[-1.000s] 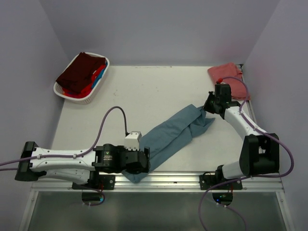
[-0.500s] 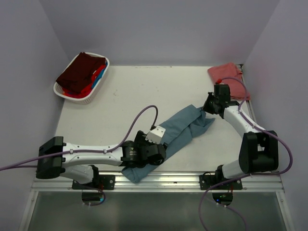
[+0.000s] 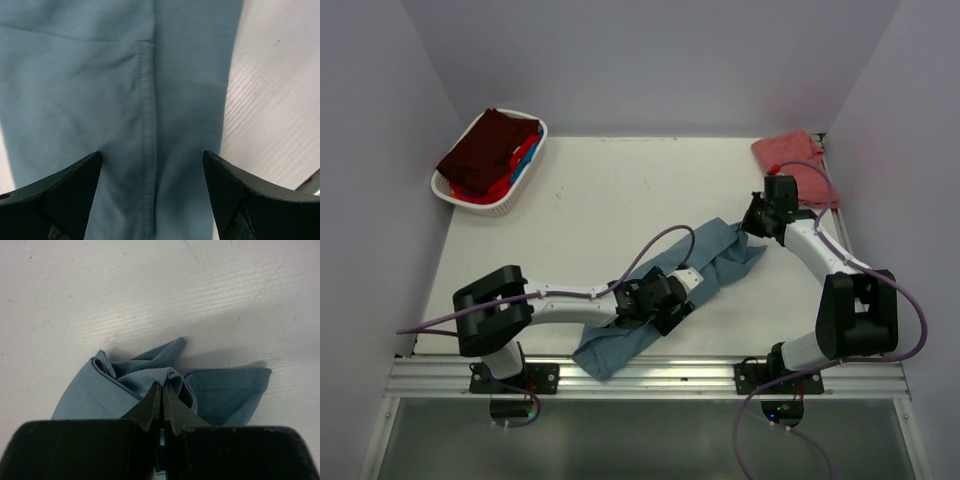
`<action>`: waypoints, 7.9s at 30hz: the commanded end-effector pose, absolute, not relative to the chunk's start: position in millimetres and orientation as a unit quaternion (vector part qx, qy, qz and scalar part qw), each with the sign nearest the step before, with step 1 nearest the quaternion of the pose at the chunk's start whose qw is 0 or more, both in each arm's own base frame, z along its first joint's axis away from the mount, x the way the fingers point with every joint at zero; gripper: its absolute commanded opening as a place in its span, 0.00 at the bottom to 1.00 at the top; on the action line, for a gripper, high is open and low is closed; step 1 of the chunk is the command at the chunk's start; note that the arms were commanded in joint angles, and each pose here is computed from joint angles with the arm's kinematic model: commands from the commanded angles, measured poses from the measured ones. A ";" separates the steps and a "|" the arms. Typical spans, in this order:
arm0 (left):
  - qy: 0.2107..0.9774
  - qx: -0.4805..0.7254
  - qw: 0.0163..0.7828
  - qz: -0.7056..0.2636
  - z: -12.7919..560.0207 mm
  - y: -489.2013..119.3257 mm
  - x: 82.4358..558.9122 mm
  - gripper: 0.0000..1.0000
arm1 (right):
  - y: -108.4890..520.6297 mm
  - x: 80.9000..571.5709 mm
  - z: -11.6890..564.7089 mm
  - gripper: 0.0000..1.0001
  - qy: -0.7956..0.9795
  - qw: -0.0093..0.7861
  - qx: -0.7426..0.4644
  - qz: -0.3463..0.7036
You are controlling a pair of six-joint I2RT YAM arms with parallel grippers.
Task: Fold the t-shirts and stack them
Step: Flatten the tshirt out
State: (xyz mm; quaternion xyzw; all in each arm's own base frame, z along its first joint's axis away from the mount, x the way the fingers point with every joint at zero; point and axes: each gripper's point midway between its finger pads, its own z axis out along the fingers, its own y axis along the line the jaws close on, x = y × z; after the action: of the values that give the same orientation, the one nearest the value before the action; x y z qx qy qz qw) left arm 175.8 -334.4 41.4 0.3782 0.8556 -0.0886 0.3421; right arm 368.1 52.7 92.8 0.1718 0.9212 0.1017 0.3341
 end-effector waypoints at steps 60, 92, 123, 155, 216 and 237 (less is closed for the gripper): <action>0.780 -0.016 0.618 0.096 361.8 -99.9 234.5 0.11 | 2.6 352.5 243.9 0.00 0.835 0.506 0.213 0.024; 0.819 0.284 0.475 -0.152 204.2 -297.1 222.0 0.58 | 10.1 312.2 249.1 0.00 0.848 0.488 0.199 0.045; 0.818 0.441 0.320 -0.182 55.0 -423.1 152.1 0.60 | 15.3 329.7 213.7 0.00 0.862 0.462 0.201 0.049; 0.835 0.346 0.422 -0.065 163.0 -352.4 200.9 0.00 | 14.7 321.2 195.0 0.00 0.874 0.443 0.195 0.042; 0.759 -0.023 0.646 0.077 410.6 -107.6 255.3 0.00 | 152.2 290.5 128.3 0.37 0.943 0.334 0.004 -0.005; 0.761 -0.032 0.643 0.082 397.0 -99.0 250.6 0.00 | 130.6 221.4 61.8 0.03 0.975 0.220 -0.009 0.004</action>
State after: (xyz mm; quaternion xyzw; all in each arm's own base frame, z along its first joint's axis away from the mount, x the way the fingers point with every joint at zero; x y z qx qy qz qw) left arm 251.1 -104.5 392.6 -0.0072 0.7668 0.0875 0.6359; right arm 231.3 135.7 51.8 -0.0155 0.9757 -0.0065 0.2186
